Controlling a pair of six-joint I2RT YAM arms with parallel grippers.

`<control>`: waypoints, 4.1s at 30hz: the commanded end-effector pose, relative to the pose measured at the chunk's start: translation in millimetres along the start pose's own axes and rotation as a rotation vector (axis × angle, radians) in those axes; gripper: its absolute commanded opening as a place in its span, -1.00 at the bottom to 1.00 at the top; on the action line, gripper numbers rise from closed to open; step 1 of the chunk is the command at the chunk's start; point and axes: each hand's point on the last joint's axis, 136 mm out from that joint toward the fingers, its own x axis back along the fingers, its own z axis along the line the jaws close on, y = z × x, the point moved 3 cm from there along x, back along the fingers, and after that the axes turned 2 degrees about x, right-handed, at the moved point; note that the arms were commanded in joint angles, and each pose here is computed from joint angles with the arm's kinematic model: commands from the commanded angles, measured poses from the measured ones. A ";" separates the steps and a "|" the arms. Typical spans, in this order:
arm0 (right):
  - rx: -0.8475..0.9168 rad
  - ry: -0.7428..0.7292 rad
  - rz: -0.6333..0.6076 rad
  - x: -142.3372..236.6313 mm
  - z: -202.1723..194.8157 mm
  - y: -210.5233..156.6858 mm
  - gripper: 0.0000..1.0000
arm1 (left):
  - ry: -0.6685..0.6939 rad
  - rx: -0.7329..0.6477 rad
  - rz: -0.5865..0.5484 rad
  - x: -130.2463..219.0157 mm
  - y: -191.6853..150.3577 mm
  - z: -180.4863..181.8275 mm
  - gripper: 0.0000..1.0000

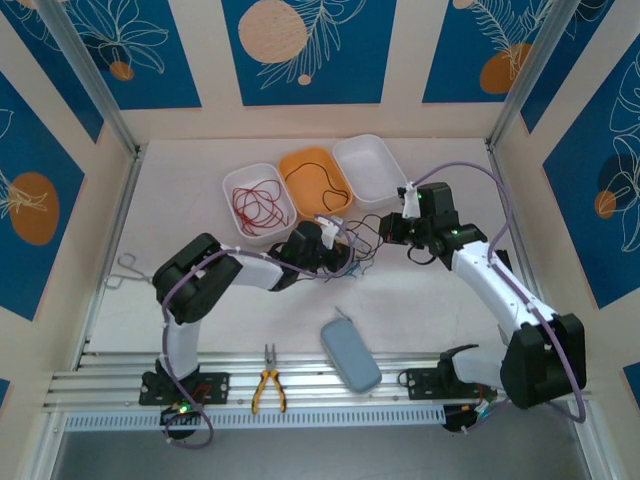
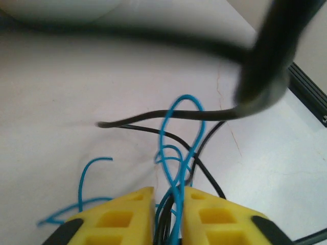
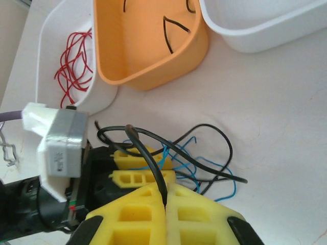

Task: Untangle the cables

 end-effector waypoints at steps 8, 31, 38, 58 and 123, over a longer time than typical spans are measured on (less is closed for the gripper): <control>0.050 -0.086 -0.111 65.3 18.7 22.2 -1.00 | 0.035 0.062 -0.012 1.6 0.1 15.3 -1.00; 0.036 -0.101 -0.244 129.3 32.4 26.7 -1.00 | -0.099 -0.282 -0.308 73.2 66.5 -39.3 0.40; 0.019 -0.045 -0.244 130.5 41.4 28.6 -1.00 | -0.247 -0.470 -0.399 80.5 81.5 -74.1 0.35; 0.014 0.012 -0.227 125.5 48.6 24.6 -1.00 | -0.423 -0.389 -0.366 44.0 86.0 -118.9 0.53; -0.300 -0.159 -0.297 149.0 -29.4 28.8 -1.00 | -0.100 -0.332 -0.166 95.6 43.1 -41.4 -0.14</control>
